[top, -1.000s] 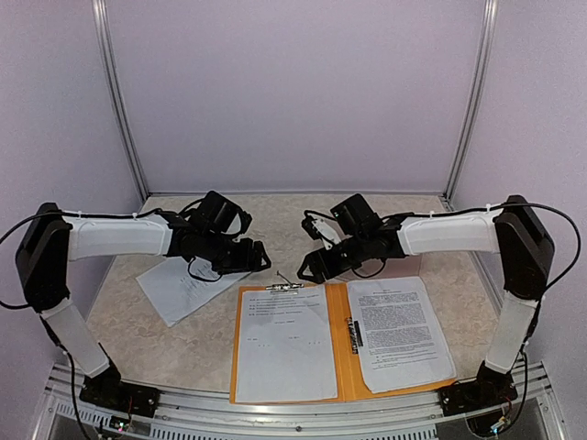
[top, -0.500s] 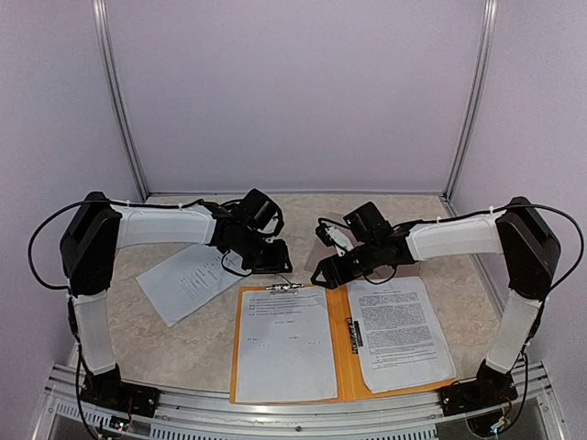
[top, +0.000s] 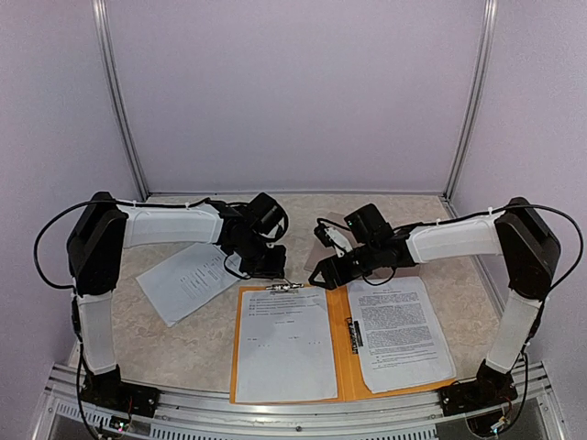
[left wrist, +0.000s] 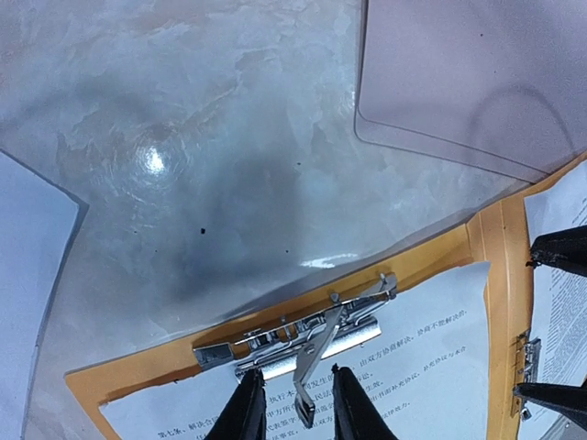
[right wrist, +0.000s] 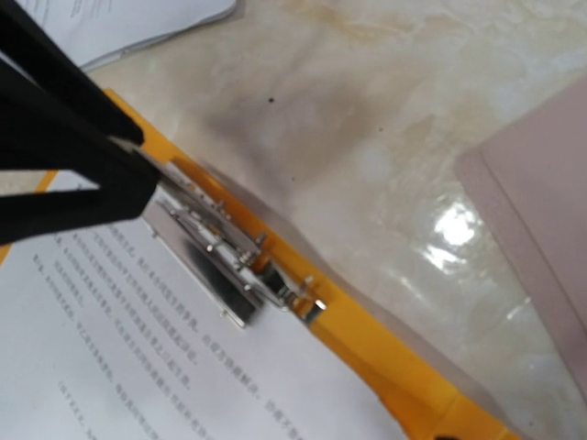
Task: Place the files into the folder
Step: Adjust the spring clip on the folder with some files, then close the spring clip on the folder with some files.
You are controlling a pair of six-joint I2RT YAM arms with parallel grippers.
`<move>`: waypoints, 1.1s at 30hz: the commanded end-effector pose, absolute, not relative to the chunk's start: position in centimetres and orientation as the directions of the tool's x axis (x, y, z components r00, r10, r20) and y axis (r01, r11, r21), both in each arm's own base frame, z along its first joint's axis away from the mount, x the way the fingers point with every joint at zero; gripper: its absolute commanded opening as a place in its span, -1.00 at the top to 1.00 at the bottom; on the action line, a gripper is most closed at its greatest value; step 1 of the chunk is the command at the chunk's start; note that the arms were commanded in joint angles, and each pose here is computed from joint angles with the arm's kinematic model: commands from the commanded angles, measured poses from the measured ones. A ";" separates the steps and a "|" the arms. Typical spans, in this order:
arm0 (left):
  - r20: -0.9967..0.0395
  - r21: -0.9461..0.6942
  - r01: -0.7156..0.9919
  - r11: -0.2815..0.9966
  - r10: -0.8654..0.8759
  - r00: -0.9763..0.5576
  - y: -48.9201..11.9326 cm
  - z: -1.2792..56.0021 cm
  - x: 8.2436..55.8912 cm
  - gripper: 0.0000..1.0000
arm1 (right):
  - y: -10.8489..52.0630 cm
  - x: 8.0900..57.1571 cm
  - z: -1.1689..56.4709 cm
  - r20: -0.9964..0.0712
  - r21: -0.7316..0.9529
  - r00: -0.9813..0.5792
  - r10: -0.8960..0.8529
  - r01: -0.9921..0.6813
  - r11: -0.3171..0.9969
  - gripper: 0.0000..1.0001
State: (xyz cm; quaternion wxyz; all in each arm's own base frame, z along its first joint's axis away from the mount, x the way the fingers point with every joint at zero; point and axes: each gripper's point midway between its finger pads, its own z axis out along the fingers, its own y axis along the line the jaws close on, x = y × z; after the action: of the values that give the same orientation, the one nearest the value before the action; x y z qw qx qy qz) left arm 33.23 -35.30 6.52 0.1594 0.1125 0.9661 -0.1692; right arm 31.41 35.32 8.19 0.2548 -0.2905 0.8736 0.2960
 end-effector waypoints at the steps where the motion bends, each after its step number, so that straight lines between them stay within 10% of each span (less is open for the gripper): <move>1: -0.347 -0.266 0.273 0.925 0.173 -0.922 -35.3 6.6 33.2 0.52 | 35.3 31.1 7.3 -0.607 0.385 -0.709 -0.358 -0.657 0.649 -0.26; 33: -0.362 -0.243 0.296 0.924 0.197 -0.911 -35.3 7.5 33.4 0.87 | 35.7 30.6 6.1 -0.582 0.416 -0.724 -0.370 -0.657 0.629 -0.20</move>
State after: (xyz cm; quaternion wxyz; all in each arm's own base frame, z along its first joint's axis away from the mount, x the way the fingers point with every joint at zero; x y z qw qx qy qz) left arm 33.15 -35.13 6.90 0.1605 0.1182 0.9673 -0.1570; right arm 30.95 35.90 7.30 0.2412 -0.2968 0.8694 0.3128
